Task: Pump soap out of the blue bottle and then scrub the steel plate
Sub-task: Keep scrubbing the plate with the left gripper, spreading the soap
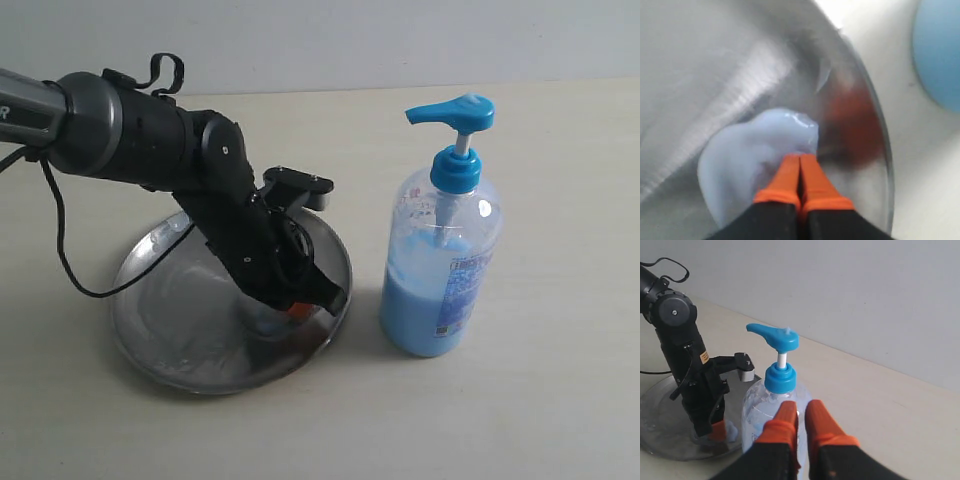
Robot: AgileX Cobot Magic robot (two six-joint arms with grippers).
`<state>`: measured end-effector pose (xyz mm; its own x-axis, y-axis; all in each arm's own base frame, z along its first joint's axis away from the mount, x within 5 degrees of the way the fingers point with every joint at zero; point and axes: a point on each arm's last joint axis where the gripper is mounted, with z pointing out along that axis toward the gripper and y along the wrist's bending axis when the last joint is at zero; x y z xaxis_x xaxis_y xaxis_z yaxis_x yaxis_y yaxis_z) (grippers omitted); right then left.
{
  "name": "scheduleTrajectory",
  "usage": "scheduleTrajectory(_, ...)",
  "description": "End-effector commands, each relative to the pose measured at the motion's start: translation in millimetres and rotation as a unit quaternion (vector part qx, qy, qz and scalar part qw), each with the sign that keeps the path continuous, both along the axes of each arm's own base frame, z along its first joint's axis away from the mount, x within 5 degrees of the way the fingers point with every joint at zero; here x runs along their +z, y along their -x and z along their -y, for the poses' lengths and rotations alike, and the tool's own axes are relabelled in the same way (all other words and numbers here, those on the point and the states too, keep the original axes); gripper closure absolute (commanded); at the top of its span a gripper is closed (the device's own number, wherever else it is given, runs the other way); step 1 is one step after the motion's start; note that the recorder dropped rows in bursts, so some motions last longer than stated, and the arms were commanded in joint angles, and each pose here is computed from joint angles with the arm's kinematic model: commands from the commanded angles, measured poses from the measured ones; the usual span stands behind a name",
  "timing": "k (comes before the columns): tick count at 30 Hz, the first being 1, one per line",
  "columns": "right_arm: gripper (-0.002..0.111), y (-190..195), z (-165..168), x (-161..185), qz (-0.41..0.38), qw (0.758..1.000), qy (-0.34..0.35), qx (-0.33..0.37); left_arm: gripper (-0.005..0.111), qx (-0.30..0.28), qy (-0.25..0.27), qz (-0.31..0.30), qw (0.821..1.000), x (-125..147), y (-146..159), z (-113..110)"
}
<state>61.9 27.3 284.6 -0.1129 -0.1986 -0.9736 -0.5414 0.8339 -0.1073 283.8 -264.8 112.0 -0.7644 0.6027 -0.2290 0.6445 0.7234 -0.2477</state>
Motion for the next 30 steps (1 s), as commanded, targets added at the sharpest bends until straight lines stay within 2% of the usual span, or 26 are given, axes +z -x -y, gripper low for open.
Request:
scheduleTrajectory(1, 0.099, 0, 0, 1, 0.009, 1.000, 0.000, 0.005, 0.107, 0.020, 0.029, 0.043, 0.998, 0, -3, 11)
scheduleTrajectory(6, 0.099, 0, 0, 1, 0.009, 1.000, 0.000, 0.005, 0.107, 0.014, 0.019, 0.064, 0.998, -2, -9, 6)
scheduleTrajectory(13, 0.099, 0, 0, 1, 0.009, 1.000, 0.000, 0.005, 0.107, 0.005, -0.038, -0.007, 0.999, -28, -7, -11)
scheduleTrajectory(24, 0.099, 0, 0, 1, 0.008, 1.000, -0.001, 0.005, 0.107, -0.004, -0.105, -0.047, 0.993, -27, -2, -26)
scheduleTrajectory(30, 0.099, 1, 0, 1, 0.008, 1.000, -0.002, 0.005, 0.107, -0.013, -0.124, -0.084, 0.989, -26, 6, -29)
